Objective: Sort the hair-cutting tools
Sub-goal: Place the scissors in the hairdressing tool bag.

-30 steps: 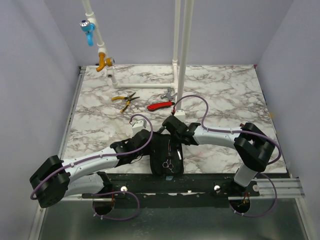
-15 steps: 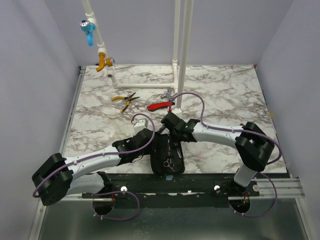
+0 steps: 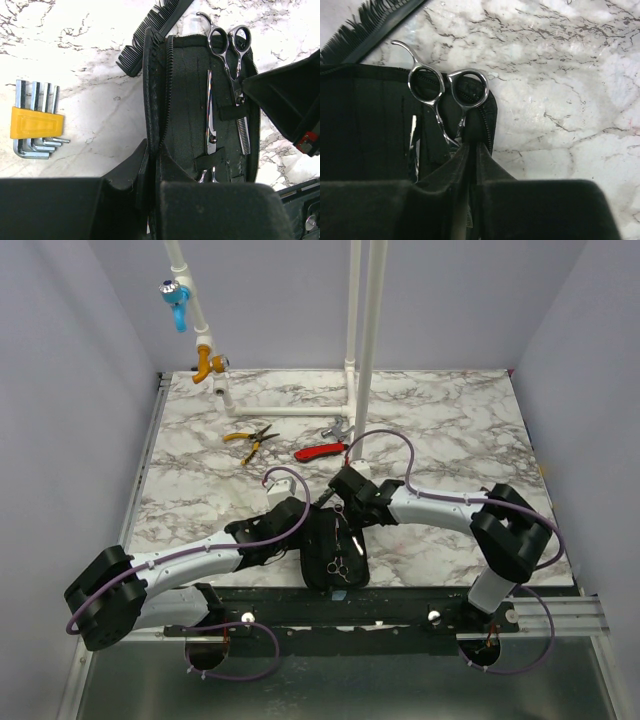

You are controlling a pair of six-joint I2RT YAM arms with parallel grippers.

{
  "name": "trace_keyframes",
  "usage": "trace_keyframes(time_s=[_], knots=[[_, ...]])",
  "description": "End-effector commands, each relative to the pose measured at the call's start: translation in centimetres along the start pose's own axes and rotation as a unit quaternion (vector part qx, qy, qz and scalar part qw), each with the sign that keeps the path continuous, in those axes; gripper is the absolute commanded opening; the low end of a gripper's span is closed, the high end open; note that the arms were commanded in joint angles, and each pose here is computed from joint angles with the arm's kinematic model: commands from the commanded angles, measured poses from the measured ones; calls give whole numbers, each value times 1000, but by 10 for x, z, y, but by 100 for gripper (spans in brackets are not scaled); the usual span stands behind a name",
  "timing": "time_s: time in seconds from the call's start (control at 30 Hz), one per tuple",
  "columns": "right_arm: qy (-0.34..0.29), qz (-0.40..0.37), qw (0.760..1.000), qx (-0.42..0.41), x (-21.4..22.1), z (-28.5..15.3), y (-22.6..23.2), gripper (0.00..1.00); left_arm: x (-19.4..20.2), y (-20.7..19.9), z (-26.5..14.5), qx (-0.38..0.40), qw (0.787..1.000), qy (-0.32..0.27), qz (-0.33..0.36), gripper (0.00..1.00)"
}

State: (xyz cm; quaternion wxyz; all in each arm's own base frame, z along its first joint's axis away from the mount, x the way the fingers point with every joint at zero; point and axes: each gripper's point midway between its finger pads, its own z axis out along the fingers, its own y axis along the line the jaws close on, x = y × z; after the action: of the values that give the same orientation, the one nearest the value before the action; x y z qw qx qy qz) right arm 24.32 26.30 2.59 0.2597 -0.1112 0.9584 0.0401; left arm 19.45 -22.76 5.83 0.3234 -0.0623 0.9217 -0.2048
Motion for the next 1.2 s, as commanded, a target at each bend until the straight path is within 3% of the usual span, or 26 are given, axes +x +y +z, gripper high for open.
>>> trace_keyframes(time_s=[0.0, 0.13, 0.43, 0.63, 0.9, 1.17], knots=[[-23, -7, 999, -33, -13, -14, 9, 19, -9, 3, 0, -13, 1000, -19, 6, 0], [-17, -33, 997, -61, -15, -16, 20, 35, -10, 2, 0, -12, 1000, -20, 5, 0], [22, -64, 997, -45, -1, 3, 24, 37, -9, 5, 0, -14, 1000, -20, 5, 0], [44, -56, 997, -18, 12, 15, 15, 29, -10, 4, 0, -15, 1000, -24, 3, 0], [39, -32, 999, 14, 17, 16, 2, 1, -12, 11, -3, -23, 999, -34, -8, 0], [23, 24, 999, 30, 15, 12, -7, 1, -13, 17, -6, -31, 999, -42, -16, 0]])
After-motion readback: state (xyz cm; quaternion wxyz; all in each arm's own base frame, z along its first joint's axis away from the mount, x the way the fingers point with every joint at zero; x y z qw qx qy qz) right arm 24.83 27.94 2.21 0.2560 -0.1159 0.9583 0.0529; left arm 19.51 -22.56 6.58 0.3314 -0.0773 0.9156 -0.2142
